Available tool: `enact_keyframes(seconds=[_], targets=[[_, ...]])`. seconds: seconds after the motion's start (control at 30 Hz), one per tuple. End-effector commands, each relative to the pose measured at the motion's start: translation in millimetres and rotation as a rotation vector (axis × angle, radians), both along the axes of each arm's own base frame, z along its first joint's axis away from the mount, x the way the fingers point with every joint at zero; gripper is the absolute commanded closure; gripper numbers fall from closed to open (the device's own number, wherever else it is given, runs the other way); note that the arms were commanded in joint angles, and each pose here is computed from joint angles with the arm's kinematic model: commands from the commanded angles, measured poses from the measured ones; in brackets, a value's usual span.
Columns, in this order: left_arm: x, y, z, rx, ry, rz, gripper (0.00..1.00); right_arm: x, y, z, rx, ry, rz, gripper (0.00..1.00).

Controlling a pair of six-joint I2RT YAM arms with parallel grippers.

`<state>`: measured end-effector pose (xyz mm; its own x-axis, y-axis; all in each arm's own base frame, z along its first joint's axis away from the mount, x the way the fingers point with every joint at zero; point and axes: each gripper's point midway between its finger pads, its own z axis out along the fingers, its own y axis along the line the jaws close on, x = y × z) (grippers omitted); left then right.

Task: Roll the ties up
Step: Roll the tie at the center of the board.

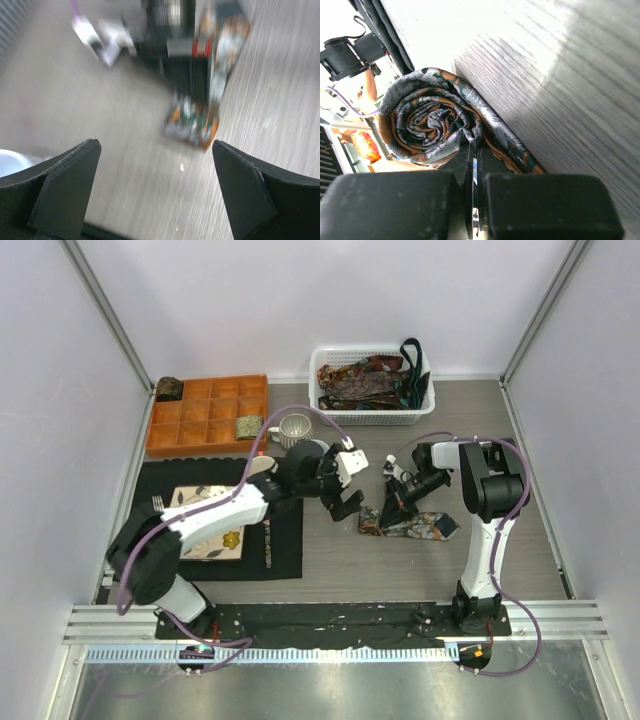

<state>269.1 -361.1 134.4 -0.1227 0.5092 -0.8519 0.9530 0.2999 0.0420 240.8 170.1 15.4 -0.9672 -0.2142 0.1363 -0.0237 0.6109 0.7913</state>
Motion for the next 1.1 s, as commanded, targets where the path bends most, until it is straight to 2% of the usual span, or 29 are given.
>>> enact_keyframes(seconds=[0.0,0.03,0.07,0.1,0.17,0.4,0.63,0.73,0.93,0.97,1.07], targets=[[5,-10,61,-0.257,-0.106,0.059,0.00,3,-21,-31,-0.138,-0.066,0.065,0.99],[3,-11,62,-0.253,-0.123,0.034,0.00,3,-21,-31,-0.137,-0.064,0.065,0.99],[-3,-8,40,-0.144,-0.150,-0.059,0.00,3,-21,-32,-0.136,-0.064,0.066,0.99],[-13,-17,46,-0.155,-0.142,-0.159,0.00,4,-21,-32,-0.135,-0.071,0.068,0.99],[-17,-21,23,-0.109,-0.111,-0.225,0.01,6,-21,-33,-0.138,-0.068,0.069,0.99],[-15,-39,-17,-0.123,-0.108,-0.307,0.00,14,-15,-33,-0.103,-0.055,0.111,0.99],[3,-50,-54,-0.114,-0.079,-0.236,0.03,8,-2,-34,-0.064,-0.044,0.162,0.99],[3,-50,-63,-0.105,-0.061,-0.233,0.11,6,6,-34,-0.053,-0.056,0.191,0.99],[-12,-38,-83,-0.047,-0.012,-0.264,0.38,11,14,-33,-0.048,-0.065,0.179,0.98],[-14,-36,-85,-0.038,-0.004,-0.266,0.48,12,14,-30,-0.049,-0.067,0.176,0.97],[-21,-26,-91,0.001,0.028,-0.266,0.64,12,13,-17,-0.039,-0.073,0.153,0.82]])
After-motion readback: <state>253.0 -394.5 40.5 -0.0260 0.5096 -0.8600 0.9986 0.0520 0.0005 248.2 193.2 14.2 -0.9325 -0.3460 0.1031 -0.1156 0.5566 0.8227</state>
